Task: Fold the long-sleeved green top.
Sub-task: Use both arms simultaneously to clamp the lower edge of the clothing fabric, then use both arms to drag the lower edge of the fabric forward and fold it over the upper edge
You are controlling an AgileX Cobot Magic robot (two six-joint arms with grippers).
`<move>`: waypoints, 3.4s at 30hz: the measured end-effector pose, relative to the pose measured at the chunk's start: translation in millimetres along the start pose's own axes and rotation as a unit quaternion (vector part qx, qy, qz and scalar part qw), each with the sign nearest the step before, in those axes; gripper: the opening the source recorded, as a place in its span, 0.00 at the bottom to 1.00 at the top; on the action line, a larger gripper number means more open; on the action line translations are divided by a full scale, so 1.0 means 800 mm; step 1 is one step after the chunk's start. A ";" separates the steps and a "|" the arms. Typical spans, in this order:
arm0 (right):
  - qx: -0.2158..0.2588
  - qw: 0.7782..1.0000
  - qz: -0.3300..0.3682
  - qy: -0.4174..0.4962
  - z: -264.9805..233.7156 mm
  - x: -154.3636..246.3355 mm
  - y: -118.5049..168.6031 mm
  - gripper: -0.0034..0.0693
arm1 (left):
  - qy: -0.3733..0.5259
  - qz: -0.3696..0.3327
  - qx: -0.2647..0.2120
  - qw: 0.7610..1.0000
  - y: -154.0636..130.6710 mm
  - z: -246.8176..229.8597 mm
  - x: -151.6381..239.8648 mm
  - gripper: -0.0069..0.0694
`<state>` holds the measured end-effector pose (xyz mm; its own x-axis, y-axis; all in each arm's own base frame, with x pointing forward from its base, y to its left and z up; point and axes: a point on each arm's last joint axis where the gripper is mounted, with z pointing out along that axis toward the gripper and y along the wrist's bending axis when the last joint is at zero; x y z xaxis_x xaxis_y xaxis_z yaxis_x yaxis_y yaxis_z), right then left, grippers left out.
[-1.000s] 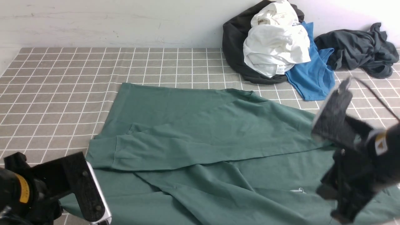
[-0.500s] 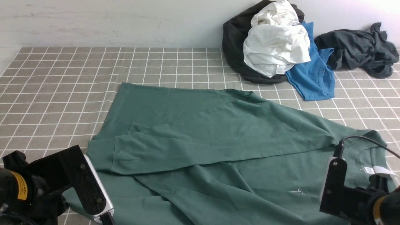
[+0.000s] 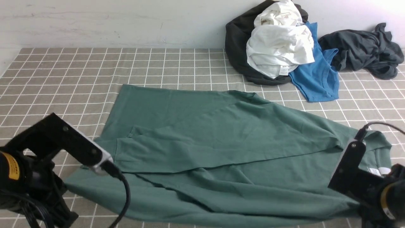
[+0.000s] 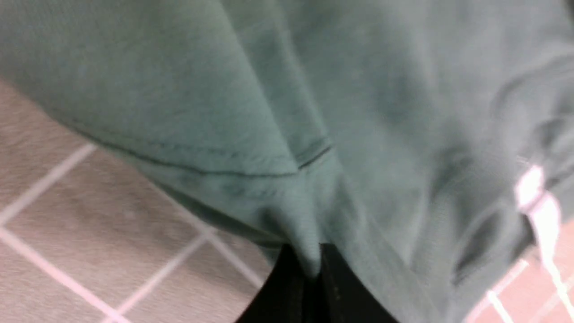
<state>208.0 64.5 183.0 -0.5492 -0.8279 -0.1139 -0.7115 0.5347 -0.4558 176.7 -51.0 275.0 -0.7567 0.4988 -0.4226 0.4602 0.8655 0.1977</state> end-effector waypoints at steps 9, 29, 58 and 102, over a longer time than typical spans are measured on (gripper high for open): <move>0.063 0.992 0.083 -0.068 -0.013 -0.062 -0.098 0.04 | -0.054 -0.133 -0.010 0.990 0.067 0.005 -0.091 0.11; 0.046 0.982 0.180 -0.032 0.138 -0.166 -0.223 0.14 | -0.007 -0.146 -0.023 0.989 0.171 0.283 -0.288 0.24; -0.165 0.910 0.271 -0.267 0.199 -0.256 -0.197 0.03 | -0.007 -0.050 0.182 0.982 0.077 0.223 -0.340 0.10; -0.160 0.923 0.348 0.043 0.149 -0.105 -0.290 0.04 | 0.029 -0.089 0.120 0.988 0.124 0.246 -0.317 0.08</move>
<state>471.8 -10.1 193.4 -0.9452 -0.2553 -0.2034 -0.2582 0.9660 -0.0123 505.5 -100.1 227.8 -0.8577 0.3471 -0.3792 0.4086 0.9080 -0.0931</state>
